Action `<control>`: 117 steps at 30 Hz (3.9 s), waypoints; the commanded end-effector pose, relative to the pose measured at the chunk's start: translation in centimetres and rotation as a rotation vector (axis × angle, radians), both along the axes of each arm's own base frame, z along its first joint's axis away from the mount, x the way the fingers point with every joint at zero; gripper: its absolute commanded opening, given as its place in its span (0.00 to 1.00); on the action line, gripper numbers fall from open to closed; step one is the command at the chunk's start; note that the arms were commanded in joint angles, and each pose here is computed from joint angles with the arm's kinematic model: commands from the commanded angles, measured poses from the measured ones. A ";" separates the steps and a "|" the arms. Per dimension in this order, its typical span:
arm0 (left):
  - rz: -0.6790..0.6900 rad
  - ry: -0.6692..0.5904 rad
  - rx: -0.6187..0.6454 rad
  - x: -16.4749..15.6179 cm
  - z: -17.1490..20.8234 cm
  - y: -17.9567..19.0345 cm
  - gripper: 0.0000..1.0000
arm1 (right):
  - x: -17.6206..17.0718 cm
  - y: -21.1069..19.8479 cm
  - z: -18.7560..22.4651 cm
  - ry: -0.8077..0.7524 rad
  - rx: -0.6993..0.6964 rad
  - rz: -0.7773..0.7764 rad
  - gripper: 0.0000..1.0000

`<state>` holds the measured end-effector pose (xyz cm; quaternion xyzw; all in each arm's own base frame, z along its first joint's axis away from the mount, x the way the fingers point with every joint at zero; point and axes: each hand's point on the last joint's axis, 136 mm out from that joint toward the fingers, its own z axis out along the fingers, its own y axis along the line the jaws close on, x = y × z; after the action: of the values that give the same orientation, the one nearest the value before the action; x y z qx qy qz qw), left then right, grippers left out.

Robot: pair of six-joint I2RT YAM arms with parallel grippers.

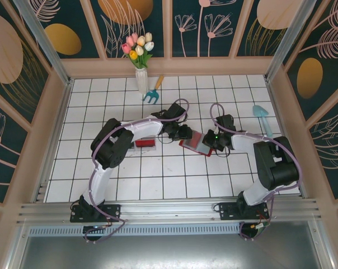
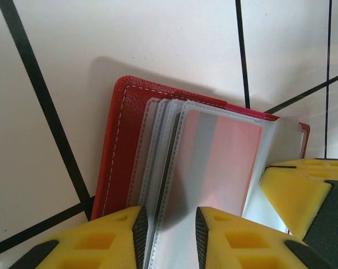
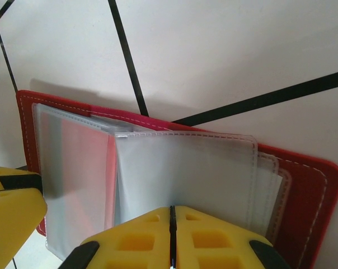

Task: Take the credit cards out of the card holder

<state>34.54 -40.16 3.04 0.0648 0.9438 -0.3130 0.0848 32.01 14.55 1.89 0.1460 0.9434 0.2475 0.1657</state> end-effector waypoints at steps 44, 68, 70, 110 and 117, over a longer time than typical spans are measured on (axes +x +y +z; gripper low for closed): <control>-0.052 0.027 -0.020 -2.1 -0.2 -0.8 0.16 | -0.9 0.3 1.1 0.016 0.197 -0.043 0.15; -0.064 0.015 -0.127 -2.0 2.5 -2.2 0.21 | -0.9 1.3 0.7 0.026 0.266 0.028 0.15; -0.073 0.007 -0.159 -2.0 3.5 -2.7 0.25 | -0.9 1.3 0.7 0.024 0.265 0.025 0.15; -0.075 -0.021 -0.189 -1.4 4.9 -4.3 0.29 | -0.5 -2.2 3.5 -0.051 0.179 -0.062 0.18; 0.036 0.003 -0.066 0.0 1.7 0.0 0.32 | -0.8 -1.0 2.3 -0.029 0.146 -0.023 0.17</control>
<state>34.14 -42.03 5.07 0.0563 0.9222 -0.3733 0.0832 31.39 13.40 4.81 0.1731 0.9120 0.3274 0.1764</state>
